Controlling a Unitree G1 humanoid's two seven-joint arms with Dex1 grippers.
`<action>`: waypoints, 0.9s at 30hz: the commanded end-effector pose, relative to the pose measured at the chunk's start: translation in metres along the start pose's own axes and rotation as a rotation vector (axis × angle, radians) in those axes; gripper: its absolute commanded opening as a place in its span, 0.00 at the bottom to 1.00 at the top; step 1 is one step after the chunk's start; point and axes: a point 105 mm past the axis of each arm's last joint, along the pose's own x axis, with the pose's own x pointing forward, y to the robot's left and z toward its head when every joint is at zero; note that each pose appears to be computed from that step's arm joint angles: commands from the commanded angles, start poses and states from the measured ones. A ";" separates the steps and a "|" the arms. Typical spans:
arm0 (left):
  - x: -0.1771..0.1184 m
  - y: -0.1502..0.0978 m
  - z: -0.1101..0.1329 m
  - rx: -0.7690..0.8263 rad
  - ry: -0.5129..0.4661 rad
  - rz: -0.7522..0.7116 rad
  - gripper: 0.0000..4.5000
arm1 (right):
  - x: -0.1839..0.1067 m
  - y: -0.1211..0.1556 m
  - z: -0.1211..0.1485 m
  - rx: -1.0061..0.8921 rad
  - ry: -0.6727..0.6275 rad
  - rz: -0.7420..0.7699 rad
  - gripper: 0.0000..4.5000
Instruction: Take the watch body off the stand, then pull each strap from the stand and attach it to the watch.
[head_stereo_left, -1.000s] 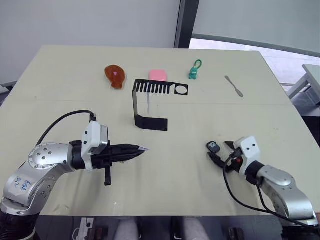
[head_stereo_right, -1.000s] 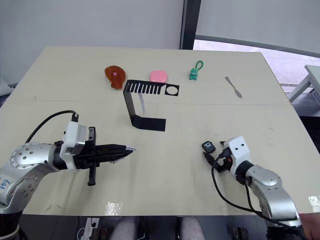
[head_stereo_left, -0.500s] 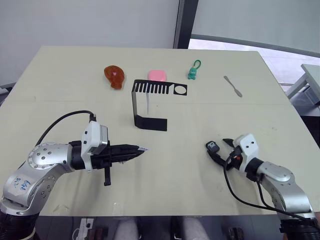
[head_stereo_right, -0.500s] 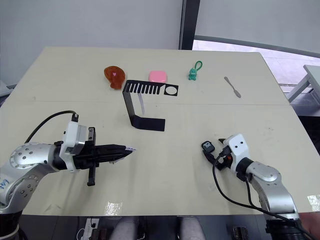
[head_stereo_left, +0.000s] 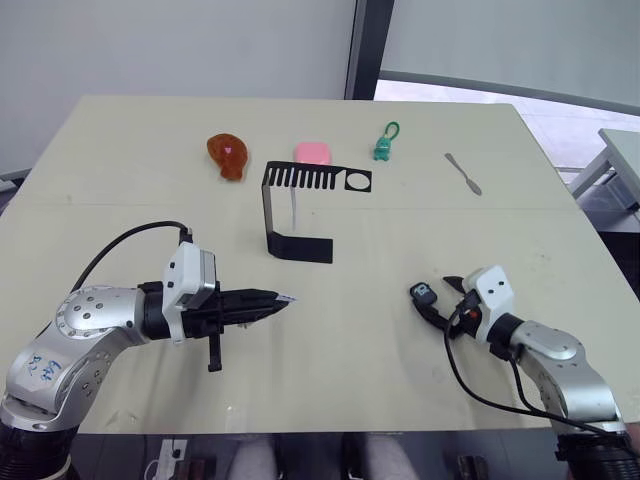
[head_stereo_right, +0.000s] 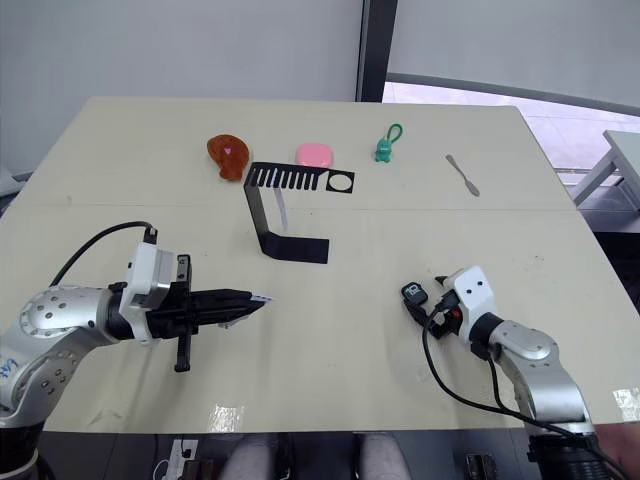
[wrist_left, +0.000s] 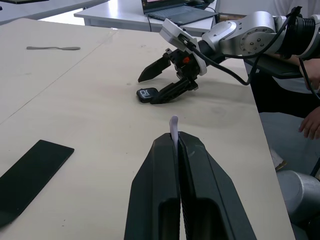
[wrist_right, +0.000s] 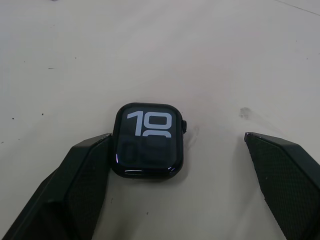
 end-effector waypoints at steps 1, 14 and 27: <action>0.001 -0.003 0.009 0.032 -0.022 -0.008 0.00 | 0.000 0.006 -0.022 0.053 0.080 0.024 0.98; 0.000 -0.004 0.008 0.029 -0.018 -0.007 0.00 | 0.001 0.010 -0.021 0.042 0.085 0.045 0.98; 0.001 -0.004 0.006 0.025 -0.015 -0.013 0.00 | 0.002 0.011 -0.028 0.046 0.097 0.072 0.34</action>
